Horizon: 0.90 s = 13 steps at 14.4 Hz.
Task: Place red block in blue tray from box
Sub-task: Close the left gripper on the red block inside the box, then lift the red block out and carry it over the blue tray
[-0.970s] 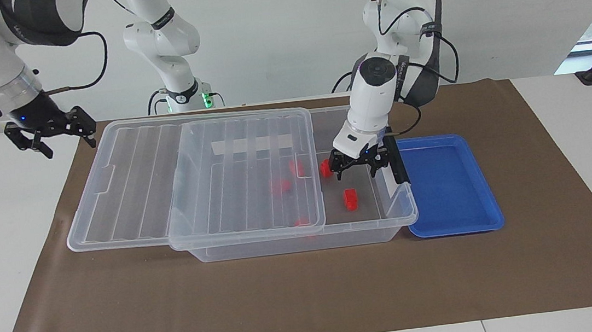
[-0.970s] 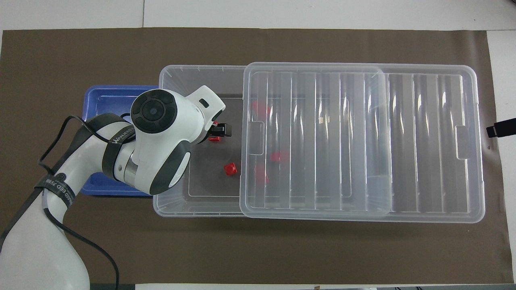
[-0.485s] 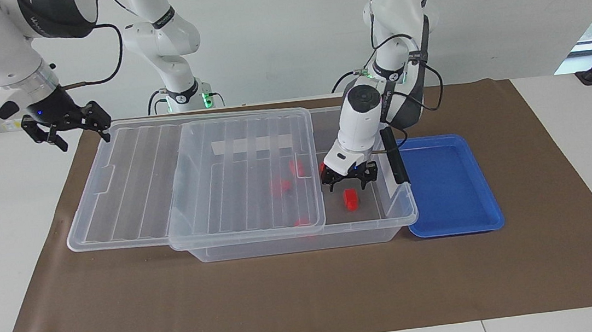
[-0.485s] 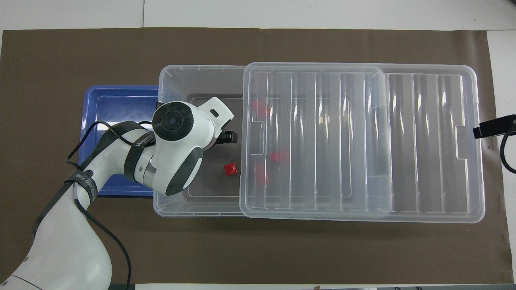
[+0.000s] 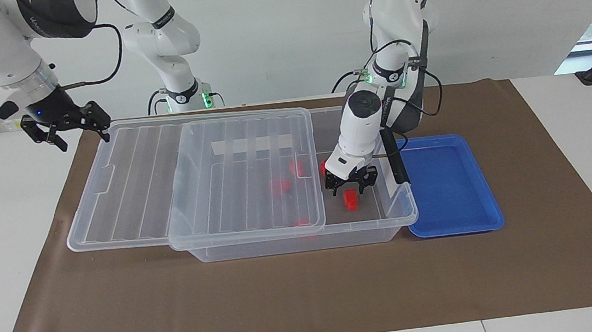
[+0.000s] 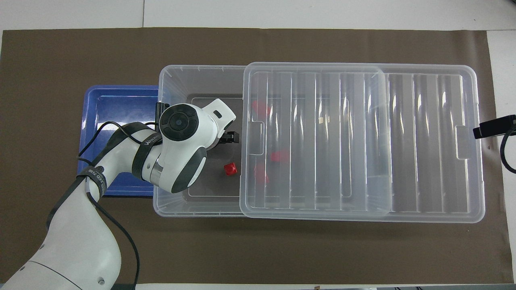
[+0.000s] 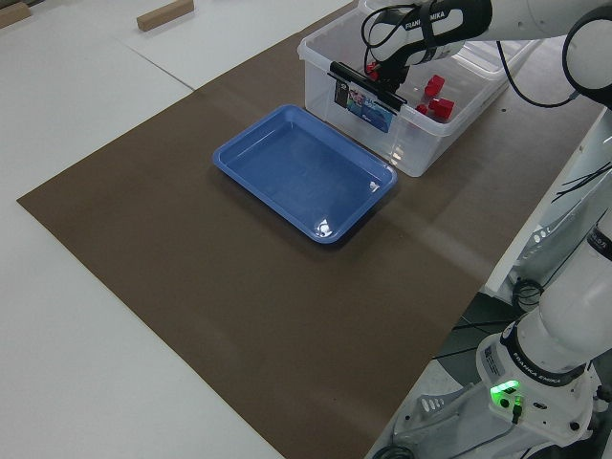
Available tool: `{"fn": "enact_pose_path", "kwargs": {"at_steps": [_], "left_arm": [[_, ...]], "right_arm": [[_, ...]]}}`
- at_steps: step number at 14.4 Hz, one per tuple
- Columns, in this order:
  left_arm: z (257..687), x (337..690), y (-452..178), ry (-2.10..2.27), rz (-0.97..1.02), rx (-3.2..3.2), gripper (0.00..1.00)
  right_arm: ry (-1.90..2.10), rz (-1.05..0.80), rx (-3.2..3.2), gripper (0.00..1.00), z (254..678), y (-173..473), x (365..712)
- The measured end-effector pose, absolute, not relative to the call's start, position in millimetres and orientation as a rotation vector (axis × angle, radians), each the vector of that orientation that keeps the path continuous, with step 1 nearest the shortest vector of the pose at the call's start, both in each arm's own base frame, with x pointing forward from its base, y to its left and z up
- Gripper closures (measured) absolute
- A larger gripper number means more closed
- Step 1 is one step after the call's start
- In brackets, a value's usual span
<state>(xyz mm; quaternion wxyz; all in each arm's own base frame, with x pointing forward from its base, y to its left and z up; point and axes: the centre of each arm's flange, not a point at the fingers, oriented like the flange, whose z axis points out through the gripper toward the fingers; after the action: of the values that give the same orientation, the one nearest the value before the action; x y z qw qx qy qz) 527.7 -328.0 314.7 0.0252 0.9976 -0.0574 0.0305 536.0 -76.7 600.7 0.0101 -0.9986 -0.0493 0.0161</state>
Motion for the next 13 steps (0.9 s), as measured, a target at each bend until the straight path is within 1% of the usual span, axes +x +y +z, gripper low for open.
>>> {"fn": "enact_pose_path", "kwargs": {"at_steps": [3,6,8,10,13], "left_arm": [[314.2,527.6,-327.5,-0.177,0.093,3.086,0.66],[316.1,531.1,-322.8,-0.161,0.1,3.087,0.67],[329.0,532.9,-318.3,-0.15,0.107,3.089,0.67],[356.8,530.1,-313.8,-0.145,0.103,3.094,0.67],[410.3,518.1,-305.1,-0.142,0.11,3.096,0.67]], "right_arm": [[-0.154,0.05,-3.117,0.0,600.7,-76.7,536.0],[-0.154,0.05,-3.117,0.0,600.7,-76.7,536.0],[-0.154,0.05,-3.117,0.0,600.7,-76.7,536.0],[-0.154,0.05,-3.117,0.0,600.7,-76.8,536.0],[-0.152,0.05,-3.117,0.0,600.7,-77.3,535.9]]}}
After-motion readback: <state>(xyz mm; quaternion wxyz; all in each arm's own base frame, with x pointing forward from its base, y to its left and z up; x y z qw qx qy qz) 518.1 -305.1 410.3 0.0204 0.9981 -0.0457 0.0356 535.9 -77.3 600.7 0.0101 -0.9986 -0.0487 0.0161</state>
